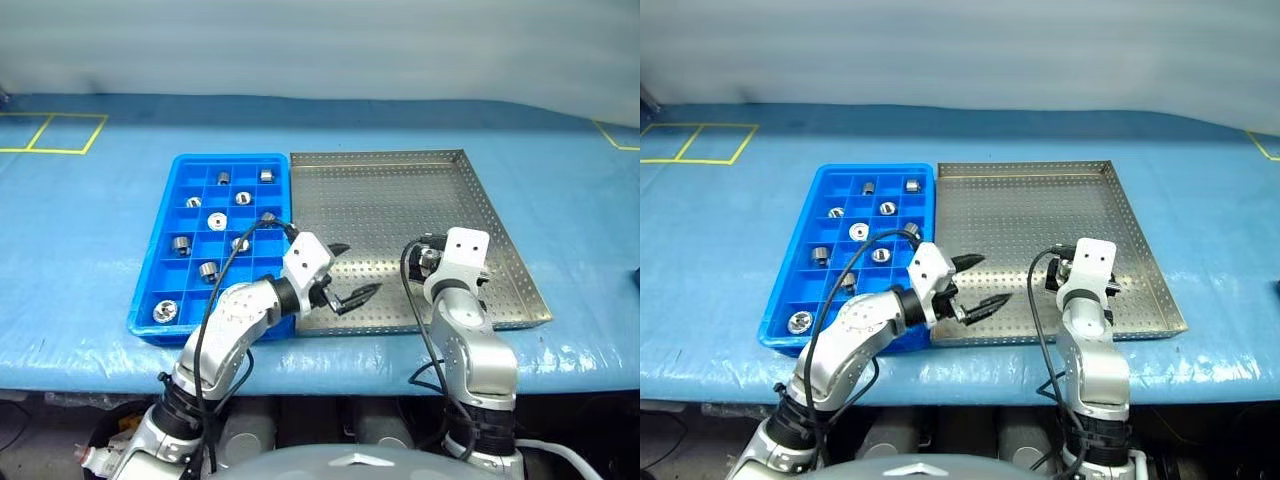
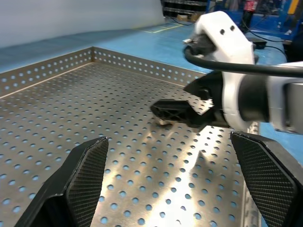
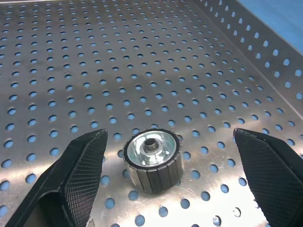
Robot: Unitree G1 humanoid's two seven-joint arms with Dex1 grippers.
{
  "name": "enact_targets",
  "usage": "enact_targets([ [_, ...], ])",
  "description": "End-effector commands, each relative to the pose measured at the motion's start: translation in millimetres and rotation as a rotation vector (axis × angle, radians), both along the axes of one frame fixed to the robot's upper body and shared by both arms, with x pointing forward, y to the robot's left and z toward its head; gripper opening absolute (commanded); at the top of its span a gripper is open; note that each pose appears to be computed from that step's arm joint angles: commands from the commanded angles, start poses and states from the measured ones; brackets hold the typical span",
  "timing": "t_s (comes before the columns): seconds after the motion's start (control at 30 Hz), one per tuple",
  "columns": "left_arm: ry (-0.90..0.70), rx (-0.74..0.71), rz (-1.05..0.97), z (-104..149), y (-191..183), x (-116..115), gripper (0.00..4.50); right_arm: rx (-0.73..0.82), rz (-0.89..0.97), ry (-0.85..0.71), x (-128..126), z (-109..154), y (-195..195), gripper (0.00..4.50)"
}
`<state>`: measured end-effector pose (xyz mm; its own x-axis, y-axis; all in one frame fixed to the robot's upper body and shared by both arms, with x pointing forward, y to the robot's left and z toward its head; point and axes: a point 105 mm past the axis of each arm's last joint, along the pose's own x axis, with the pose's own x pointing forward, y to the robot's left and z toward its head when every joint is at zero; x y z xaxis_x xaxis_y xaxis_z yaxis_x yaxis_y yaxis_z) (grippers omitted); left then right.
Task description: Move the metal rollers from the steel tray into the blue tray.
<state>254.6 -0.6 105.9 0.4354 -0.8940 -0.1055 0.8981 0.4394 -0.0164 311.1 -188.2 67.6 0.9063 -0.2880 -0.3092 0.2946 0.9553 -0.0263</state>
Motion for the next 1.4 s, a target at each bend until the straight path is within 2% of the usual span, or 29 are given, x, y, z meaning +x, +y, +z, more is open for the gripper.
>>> enact_targets([
  [0.03, -0.031, -0.039, -0.073, 14, -9, -15, 4.48, -0.004, -0.031, -0.026, 7, 2, -6, 4.5],
  [0.2, -0.027, -0.04, -0.077, 15, -10, -17, 4.48, 0.035, -0.05, 0.02, 9, -16, -13, 4.5],
  [0.23, -0.029, -0.041, -0.074, 16, -9, -17, 4.5, 0.045, -0.051, 0.027, 8, -19, -14, 4.32],
  [0.3, -0.032, -0.044, -0.068, 17, -8, -16, 4.5, 0.044, -0.05, 0.041, 6, -23, -15, 3.88],
  [0.5, -0.038, -0.051, -0.051, 20, -7, -14, 4.5, 0.055, -0.017, 0.043, 2, -25, -10, 1.89],
  [0.53, -0.043, -0.049, -0.048, 20, -7, -13, 4.5, 0.059, -0.006, 0.044, 1, -25, -8, 1.71],
  [0.63, -0.053, -0.061, -0.023, 24, -4, -11, 4.5, 0.059, 0.048, 0.027, -1, -18, 1, 1.72],
  [0.8, -0.086, -0.068, 0.076, 31, 11, 1, 4.5, 0.027, 0.21, -0.055, 11, 18, 29, 1.72],
  [1.07, -0.166, -0.056, 0.282, 47, 61, 14, 4.5, -0.035, 0.63, -0.14, 23, 74, 117, 1.72],
  [1.23, -0.163, -0.002, 0.367, 41, 92, 8, 4.5, -0.042, 0.838, -0.167, 13, 87, 166, 1.72],
  [1.4, -0.165, 0.011, 0.423, 41, 112, 1, 4.5, -0.039, 0.964, -0.157, -1, 83, 194, 1.72],
])
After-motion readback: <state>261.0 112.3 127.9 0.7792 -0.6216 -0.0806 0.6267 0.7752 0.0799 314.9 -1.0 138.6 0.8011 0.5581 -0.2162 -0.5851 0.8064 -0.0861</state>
